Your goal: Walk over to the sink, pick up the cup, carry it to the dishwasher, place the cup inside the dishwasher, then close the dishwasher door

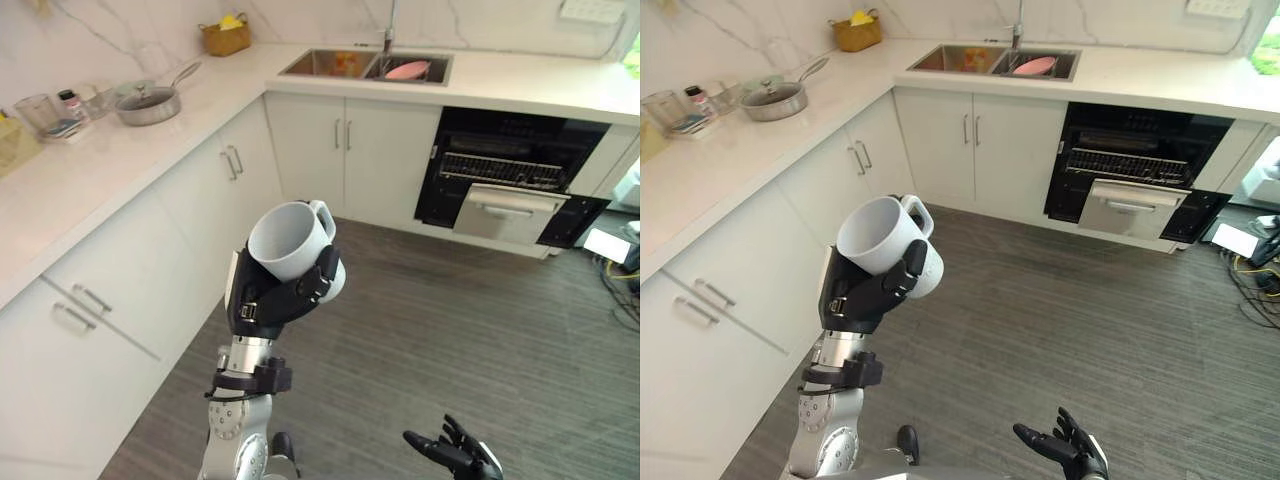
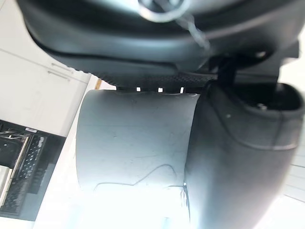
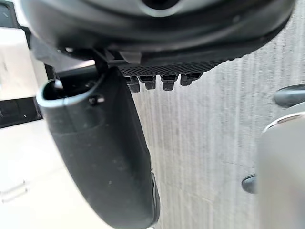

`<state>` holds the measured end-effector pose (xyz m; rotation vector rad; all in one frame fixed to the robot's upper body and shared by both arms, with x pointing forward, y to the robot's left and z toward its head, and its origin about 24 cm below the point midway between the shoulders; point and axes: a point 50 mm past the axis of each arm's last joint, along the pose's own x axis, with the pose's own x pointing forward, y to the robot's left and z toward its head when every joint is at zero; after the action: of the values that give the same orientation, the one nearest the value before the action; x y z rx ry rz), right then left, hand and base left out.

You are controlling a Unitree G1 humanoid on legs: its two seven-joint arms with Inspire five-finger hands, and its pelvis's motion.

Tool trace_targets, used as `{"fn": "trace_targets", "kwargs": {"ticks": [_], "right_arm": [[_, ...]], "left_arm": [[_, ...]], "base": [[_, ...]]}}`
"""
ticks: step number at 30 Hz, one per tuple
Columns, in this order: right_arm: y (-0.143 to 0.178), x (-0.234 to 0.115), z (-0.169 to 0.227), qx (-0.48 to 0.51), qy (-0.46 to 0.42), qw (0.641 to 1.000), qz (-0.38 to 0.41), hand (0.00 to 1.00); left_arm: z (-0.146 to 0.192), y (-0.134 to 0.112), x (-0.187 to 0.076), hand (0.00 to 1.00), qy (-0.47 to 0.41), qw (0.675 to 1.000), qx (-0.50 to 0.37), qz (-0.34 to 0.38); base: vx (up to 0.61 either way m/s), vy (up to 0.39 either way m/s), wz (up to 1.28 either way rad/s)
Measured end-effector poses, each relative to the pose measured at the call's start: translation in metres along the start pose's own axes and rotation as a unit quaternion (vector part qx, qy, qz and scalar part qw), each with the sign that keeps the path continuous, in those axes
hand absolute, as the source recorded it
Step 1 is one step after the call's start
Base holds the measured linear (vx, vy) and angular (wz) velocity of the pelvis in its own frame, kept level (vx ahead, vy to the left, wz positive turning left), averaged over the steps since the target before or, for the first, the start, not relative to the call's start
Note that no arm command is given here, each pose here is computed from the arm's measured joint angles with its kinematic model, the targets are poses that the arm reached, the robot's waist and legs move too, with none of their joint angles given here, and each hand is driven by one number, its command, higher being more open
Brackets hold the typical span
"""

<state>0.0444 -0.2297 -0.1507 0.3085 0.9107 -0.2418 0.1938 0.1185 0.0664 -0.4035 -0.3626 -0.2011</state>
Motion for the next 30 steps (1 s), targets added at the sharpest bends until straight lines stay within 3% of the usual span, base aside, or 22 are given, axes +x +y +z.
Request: {"fn": "trace_targets", "kwargs": {"ticks": [7,12,17,20,23,26,30], "right_arm": [[0.003,-0.012,-0.037,0.068,0.049,0.996,-0.033,1.00],[0.014,-0.003,-0.024,0.055,0.021,0.998,-0.011,1.00],[0.014,-0.001,-0.022,0.023,0.024,0.998,-0.047,1.00],[0.011,-0.002,-0.020,-0.019,0.021,0.992,-0.125,1.00],[0.002,-0.002,-0.011,-0.052,0.015,0.979,-0.196,1.00],[0.003,-0.003,-0.008,-0.072,0.008,0.974,-0.214,1.00],[-0.002,-0.006,-0.003,-0.091,-0.002,0.972,-0.217,1.00]], "left_arm": [[-0.007,0.002,0.005,0.00,0.017,1.000,0.005,-0.014],[-0.001,0.011,0.014,0.00,0.008,0.999,0.029,-0.016],[0.004,0.016,0.021,0.00,-0.004,0.999,0.037,-0.011],[0.001,0.006,0.020,0.00,0.001,0.999,0.023,-0.040],[-0.002,-0.025,0.024,0.00,-0.005,0.993,-0.020,-0.113],[0.000,-0.039,0.024,0.00,-0.012,0.990,-0.038,-0.136],[0.014,-0.046,0.029,0.00,-0.052,0.990,-0.062,-0.114]], "base": [[0.25,0.262,0.12],[0.21,0.134,-0.13],[0.31,-0.065,-0.24],[0.32,-0.250,0.03],[0.33,-0.215,0.19],[0.28,-0.181,-0.04],[0.29,-0.125,-0.47]]}}
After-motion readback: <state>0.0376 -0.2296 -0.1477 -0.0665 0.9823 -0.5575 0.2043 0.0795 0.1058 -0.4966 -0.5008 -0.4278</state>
